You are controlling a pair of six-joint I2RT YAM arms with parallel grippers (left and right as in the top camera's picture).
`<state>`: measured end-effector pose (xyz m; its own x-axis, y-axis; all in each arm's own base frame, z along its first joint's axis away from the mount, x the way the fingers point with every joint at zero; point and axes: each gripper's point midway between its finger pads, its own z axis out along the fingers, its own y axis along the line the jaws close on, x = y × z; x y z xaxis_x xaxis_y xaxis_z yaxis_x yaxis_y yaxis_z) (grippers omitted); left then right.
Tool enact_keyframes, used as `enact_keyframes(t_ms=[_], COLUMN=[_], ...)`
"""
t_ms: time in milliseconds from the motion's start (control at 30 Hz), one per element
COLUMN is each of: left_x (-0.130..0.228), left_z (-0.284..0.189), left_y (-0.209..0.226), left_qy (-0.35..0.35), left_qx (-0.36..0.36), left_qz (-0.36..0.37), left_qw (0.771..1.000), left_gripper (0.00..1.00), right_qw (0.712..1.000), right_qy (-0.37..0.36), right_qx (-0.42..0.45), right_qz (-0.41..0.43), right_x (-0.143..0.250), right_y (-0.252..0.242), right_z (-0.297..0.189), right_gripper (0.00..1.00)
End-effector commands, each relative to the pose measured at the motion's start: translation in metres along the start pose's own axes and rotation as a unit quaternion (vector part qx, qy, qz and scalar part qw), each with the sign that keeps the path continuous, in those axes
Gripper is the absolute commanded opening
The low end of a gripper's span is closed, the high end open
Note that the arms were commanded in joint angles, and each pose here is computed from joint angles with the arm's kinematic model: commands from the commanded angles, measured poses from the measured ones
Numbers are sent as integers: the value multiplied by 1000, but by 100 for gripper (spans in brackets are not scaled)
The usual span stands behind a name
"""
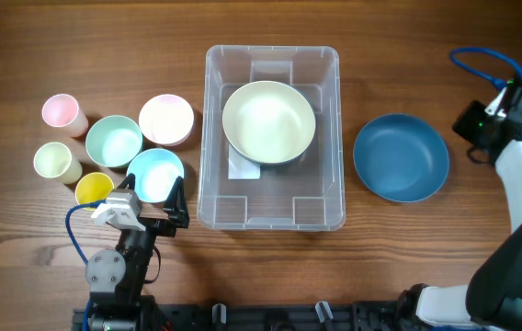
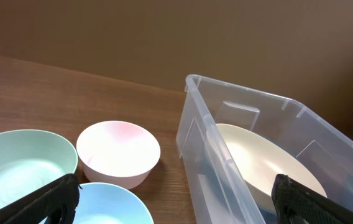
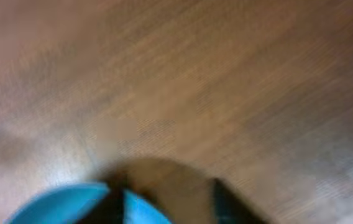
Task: Pack container
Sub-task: 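Move the right gripper to the remaining teal bowl rim and grasp it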
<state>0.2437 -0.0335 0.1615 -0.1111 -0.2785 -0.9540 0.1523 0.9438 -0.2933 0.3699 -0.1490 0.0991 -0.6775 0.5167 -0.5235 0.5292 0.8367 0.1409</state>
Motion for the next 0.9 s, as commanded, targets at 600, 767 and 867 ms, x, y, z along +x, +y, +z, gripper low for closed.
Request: enact_keyframes(t_ms=[600, 767, 867], left_x=[2, 2, 2], left_z=[0, 0, 0], left_y=[2, 2, 2], left_qy=[1, 1, 1], left_qx=[-3, -3, -3], left_qz=[8, 8, 8], left_qw=[1000, 1000, 1000], left_gripper=[100, 100, 100], right_qw=[988, 986, 984], right_qy=[149, 164, 174], right_qx=[-10, -8, -6], right_qz=[-36, -35, -32], right_x=[94, 102, 107], right_y=[-14, -16, -18], right_z=[30, 40, 48], right_gripper=[51, 40, 36])
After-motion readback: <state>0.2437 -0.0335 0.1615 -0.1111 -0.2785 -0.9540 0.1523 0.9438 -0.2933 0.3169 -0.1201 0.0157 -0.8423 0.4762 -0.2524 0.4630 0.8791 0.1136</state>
